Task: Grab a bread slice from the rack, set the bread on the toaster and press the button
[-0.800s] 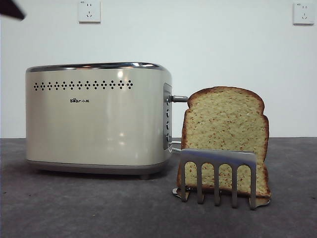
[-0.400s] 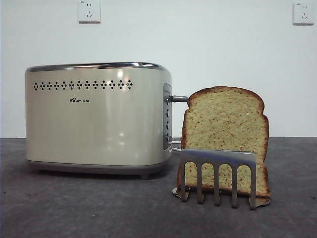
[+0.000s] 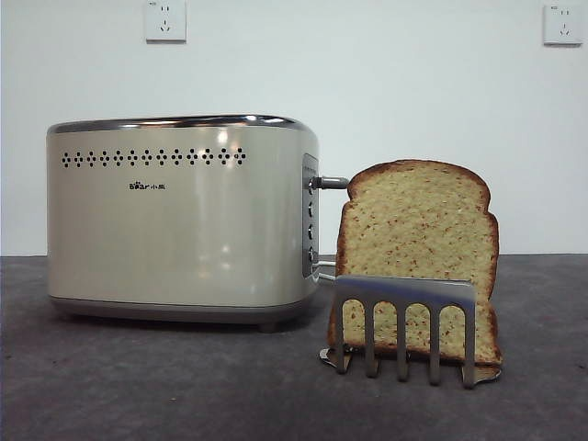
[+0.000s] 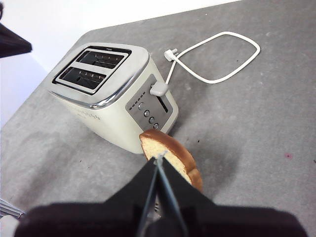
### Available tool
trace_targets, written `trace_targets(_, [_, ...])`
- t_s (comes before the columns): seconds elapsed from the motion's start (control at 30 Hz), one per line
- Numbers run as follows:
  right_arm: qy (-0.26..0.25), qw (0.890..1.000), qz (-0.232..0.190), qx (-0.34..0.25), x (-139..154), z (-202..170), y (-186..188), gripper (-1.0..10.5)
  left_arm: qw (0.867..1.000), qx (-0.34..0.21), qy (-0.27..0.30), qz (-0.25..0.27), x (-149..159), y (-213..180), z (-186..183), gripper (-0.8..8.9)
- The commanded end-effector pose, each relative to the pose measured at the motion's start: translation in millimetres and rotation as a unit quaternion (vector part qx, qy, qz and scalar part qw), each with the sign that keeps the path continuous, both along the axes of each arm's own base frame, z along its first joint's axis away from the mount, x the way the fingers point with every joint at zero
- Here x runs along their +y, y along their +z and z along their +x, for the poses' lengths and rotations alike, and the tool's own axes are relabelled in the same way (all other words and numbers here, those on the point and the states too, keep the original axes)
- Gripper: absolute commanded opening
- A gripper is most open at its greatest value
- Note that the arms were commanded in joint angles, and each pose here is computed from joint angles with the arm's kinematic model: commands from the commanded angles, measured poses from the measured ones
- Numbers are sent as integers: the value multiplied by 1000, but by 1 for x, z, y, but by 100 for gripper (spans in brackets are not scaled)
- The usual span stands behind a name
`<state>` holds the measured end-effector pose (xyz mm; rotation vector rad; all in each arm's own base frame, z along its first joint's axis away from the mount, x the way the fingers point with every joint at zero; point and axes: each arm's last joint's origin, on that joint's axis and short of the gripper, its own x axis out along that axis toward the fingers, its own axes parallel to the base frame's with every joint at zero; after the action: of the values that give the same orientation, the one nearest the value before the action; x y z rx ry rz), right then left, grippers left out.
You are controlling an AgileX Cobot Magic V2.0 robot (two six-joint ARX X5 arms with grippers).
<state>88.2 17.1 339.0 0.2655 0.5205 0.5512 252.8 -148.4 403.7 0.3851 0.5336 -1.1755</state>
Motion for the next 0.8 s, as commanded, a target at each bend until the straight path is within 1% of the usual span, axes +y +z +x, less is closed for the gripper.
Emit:
trace_targets(0.03, [5,1000,-3,-10,0,0,2,-2,996,-55,-69,17,-19,6,1,-6])
trace_targets(0.17, [6,1000,-2,-12,0,0,2,-1,992,-73,-103,26,-53,10,3,-7])
trace_targets(0.37, [23,1000,7,-15,1,-1,3,-1,976,-134,-132,106,-102,2,-2,-8])
trace_targets(0.53, [24,1000,7,-16,1,-1,3,-1,967,-146,-149,149,-134,-15,-12,12])
trace_targets(0.57, [25,1000,8,-16,1,-1,3,-1,965,-147,-149,160,-140,-20,-13,51])
trace_targets(0.63, [28,999,9,-16,1,-1,3,-1,961,-148,-150,177,-149,-27,-16,168])
trace_targets(0.73, [28,999,10,-15,1,-1,3,-1,959,-143,-159,188,-158,-36,-18,408])
trace_targets(0.77, [32,999,11,-15,2,-1,3,-1,958,-139,-165,191,-163,-40,-19,517])
trace_targets(0.8, [36,999,14,-15,2,-1,3,-1,957,-135,-169,194,-167,-44,-20,541])
